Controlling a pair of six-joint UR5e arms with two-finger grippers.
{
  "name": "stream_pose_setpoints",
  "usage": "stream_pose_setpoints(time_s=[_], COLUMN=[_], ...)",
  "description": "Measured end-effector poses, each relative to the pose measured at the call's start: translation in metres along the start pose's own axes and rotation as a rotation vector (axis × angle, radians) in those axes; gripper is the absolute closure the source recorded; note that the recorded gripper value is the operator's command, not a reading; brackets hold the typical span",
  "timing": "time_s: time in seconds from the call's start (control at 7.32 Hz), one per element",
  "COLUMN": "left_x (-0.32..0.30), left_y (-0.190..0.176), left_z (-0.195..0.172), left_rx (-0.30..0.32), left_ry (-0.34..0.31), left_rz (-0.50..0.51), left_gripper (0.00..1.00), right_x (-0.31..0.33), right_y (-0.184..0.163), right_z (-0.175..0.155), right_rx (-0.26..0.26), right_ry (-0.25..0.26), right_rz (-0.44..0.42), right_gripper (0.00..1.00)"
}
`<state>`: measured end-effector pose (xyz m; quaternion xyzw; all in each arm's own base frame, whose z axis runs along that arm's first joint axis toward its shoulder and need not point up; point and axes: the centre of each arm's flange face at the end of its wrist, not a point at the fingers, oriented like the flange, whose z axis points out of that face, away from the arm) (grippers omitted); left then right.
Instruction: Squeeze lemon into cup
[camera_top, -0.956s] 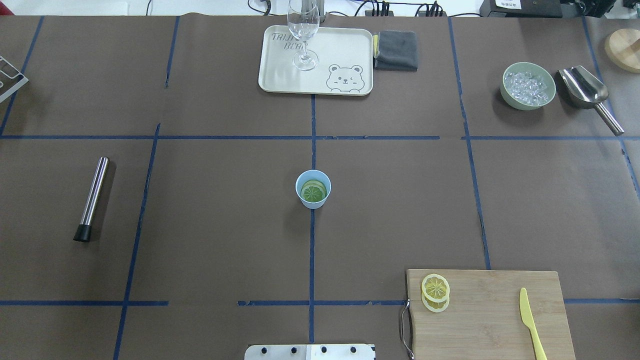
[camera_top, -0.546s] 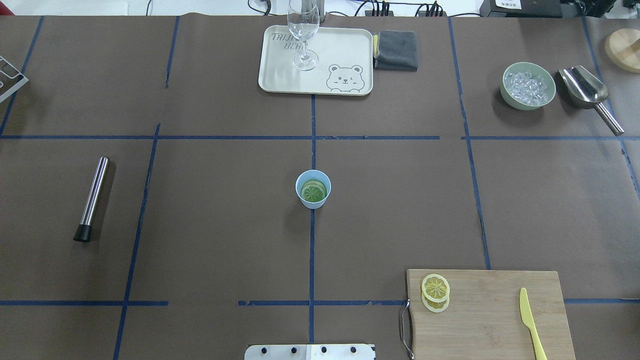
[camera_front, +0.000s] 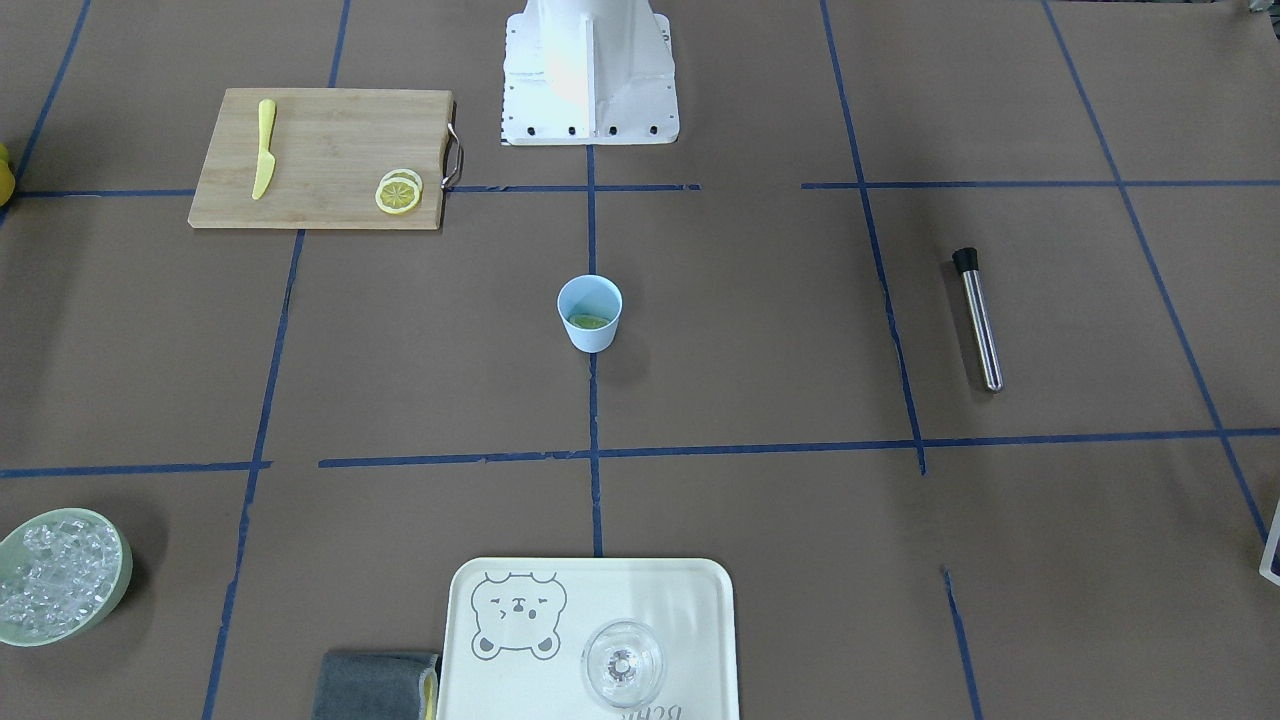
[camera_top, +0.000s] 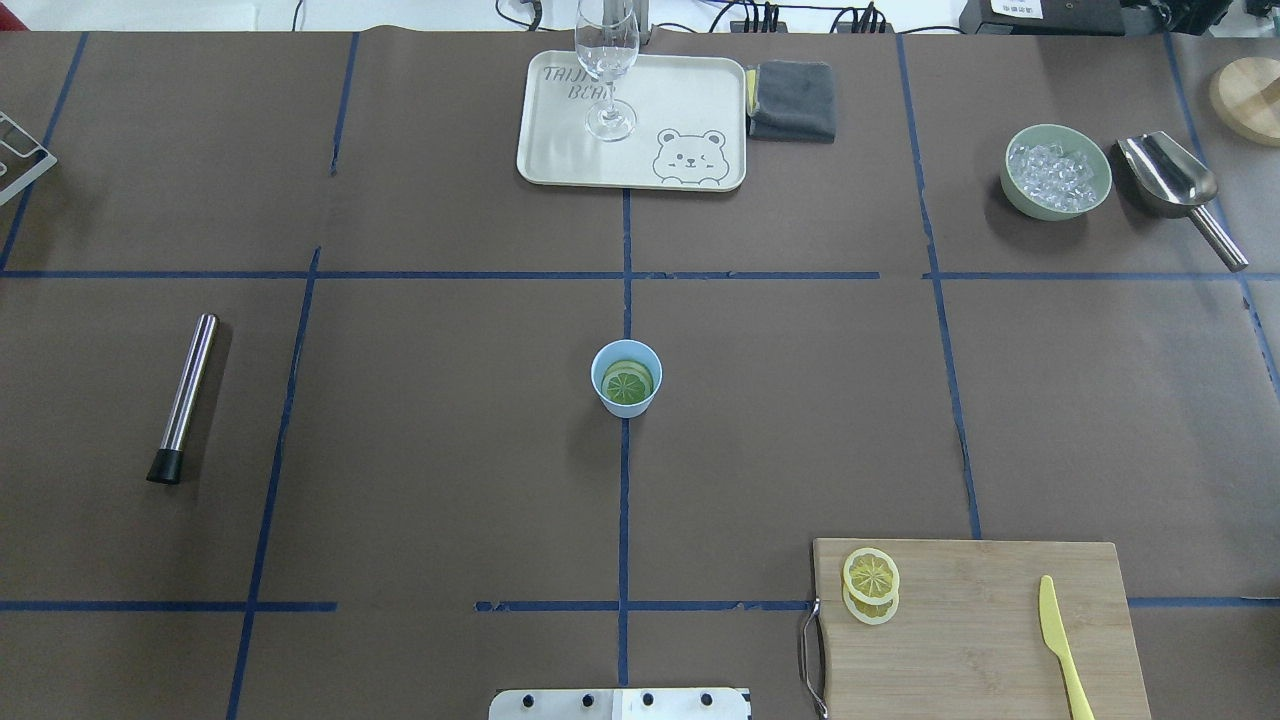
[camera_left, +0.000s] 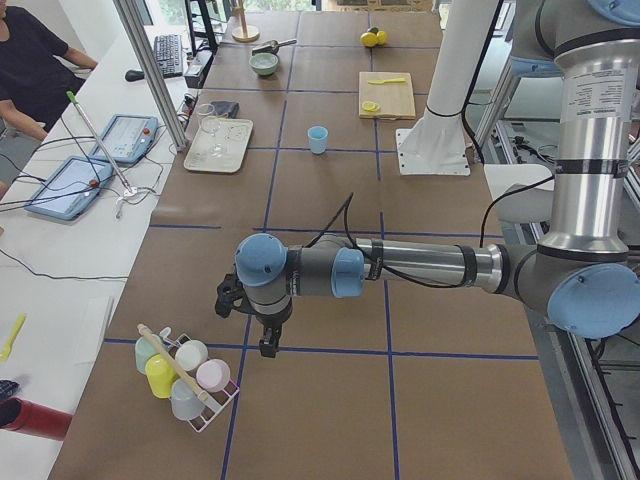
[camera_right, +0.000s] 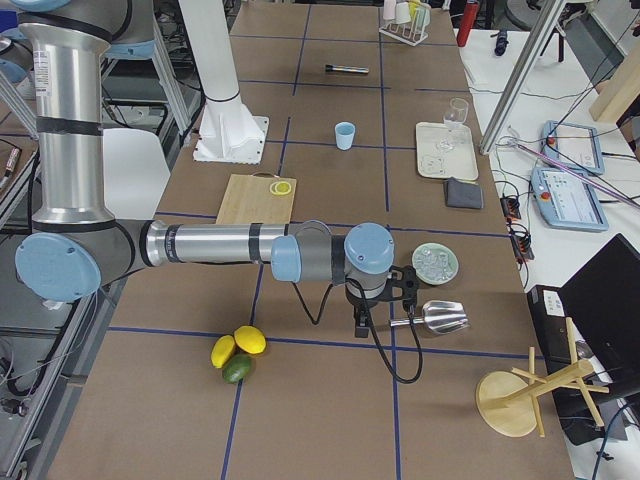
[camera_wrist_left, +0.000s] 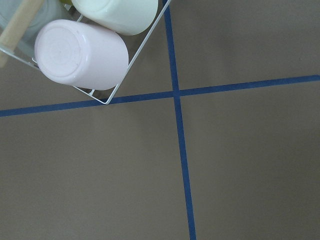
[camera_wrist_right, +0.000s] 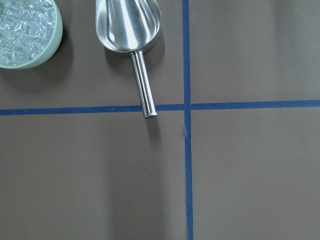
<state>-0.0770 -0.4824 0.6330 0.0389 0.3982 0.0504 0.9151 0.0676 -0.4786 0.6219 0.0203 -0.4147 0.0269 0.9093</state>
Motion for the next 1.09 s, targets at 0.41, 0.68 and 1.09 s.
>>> stream_pose_setpoints(time_s=[0.41,0.68,1.09], left_x=[0.001,0.0012,0.002], left_y=[-0.0009,-0.0013,-0.0021], left_z=[-0.001,-0.0012,-0.002], left_rx=[0.003,0.004,0.006], left_ry=[0.0,0.0,-0.001], left_rz=[0.004,0.004,0.006], left_gripper=[0.0,0.0,0.0], right_x=[0.0006,0.0007,-0.002], right_y=[0.0001,0.0001,-0.0006], right_z=[0.0006,0.0006,-0.0016], right_rx=[-0.001,-0.001,0.003], right_ry=[0.0,0.0,-0.001], right_rz=[0.001,0.001,-0.004], right_gripper=[0.0,0.0,0.0])
